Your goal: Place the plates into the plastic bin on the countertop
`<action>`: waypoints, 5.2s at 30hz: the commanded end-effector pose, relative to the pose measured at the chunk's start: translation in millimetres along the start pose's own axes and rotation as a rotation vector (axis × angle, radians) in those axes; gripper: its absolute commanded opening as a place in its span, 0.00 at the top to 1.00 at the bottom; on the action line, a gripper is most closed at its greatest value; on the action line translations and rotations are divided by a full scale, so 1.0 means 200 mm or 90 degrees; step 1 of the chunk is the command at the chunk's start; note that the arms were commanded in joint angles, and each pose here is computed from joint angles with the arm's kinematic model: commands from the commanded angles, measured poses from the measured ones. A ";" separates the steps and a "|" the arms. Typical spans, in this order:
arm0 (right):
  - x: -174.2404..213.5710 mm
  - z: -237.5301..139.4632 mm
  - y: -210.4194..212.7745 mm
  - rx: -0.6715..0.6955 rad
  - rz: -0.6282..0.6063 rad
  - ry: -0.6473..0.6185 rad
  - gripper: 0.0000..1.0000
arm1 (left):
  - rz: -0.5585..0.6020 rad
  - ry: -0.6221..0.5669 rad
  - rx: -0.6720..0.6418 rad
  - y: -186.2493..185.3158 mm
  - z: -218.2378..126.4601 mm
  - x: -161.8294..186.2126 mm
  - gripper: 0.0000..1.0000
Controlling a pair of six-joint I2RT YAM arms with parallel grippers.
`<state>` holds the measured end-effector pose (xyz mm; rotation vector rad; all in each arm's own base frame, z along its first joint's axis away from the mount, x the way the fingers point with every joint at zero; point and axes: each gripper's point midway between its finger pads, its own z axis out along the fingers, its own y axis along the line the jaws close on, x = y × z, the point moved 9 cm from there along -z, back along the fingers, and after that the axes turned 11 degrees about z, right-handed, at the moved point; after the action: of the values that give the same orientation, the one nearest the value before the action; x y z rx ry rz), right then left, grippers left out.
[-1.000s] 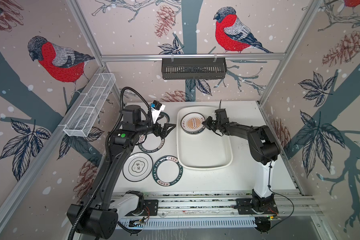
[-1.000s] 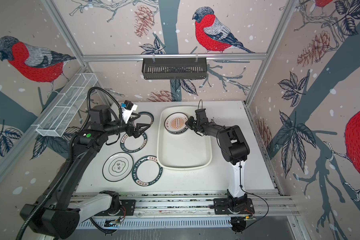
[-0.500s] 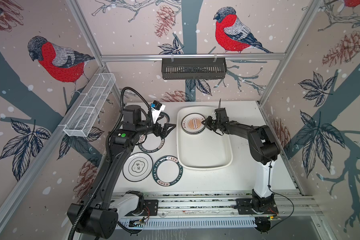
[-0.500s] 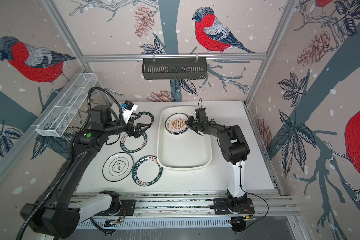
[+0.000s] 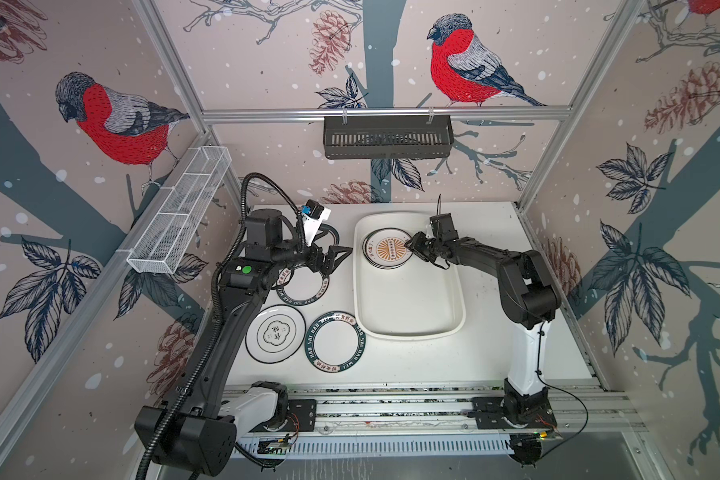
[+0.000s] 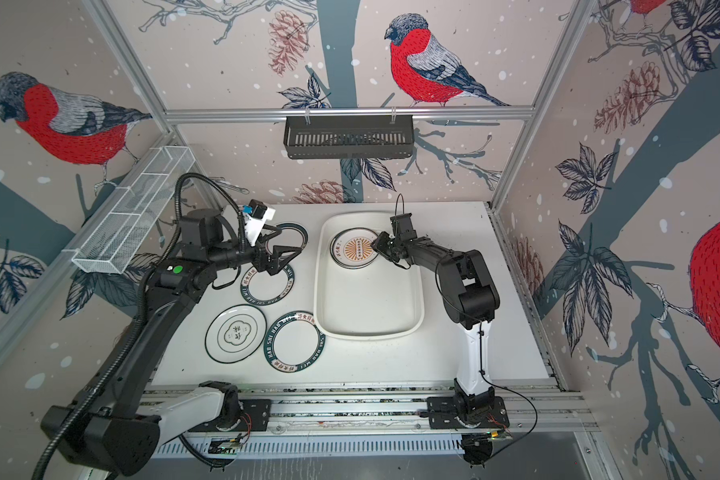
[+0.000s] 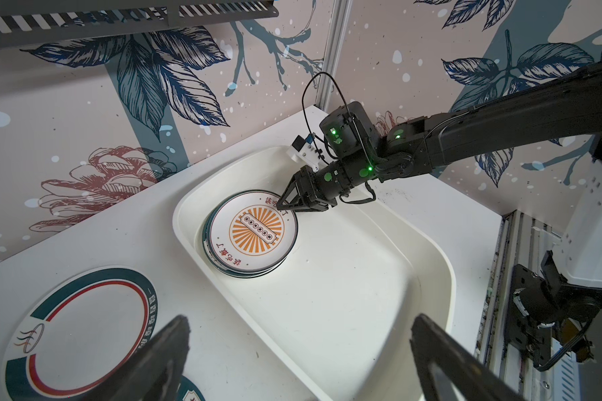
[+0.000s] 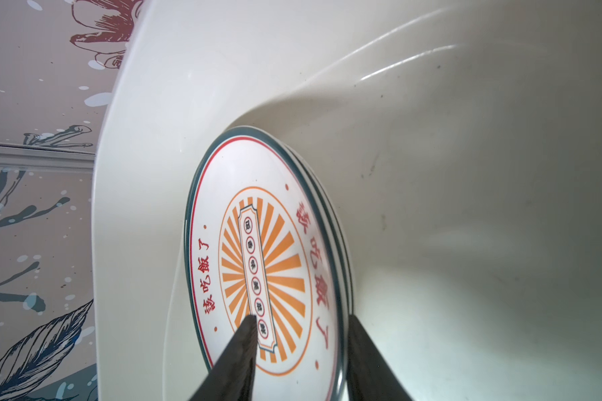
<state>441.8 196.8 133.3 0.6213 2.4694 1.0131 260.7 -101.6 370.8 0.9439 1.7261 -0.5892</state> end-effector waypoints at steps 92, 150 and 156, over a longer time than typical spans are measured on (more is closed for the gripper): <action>0.62 -0.92 0.17 -0.393 -0.257 0.090 0.62 | -0.420 0.149 0.035 -0.06 0.26 0.74 0.06; 1.34 -1.06 0.11 -0.333 -0.282 0.153 0.63 | -0.047 0.596 0.244 0.00 0.30 1.00 0.24; 1.39 -1.06 0.06 -0.309 -0.289 0.210 0.62 | -0.024 0.633 0.219 0.01 0.29 1.06 0.23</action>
<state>114.2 236.9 234.5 -0.2210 2.2626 1.5220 266.1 -83.7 157.1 1.5644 2.5439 -0.5040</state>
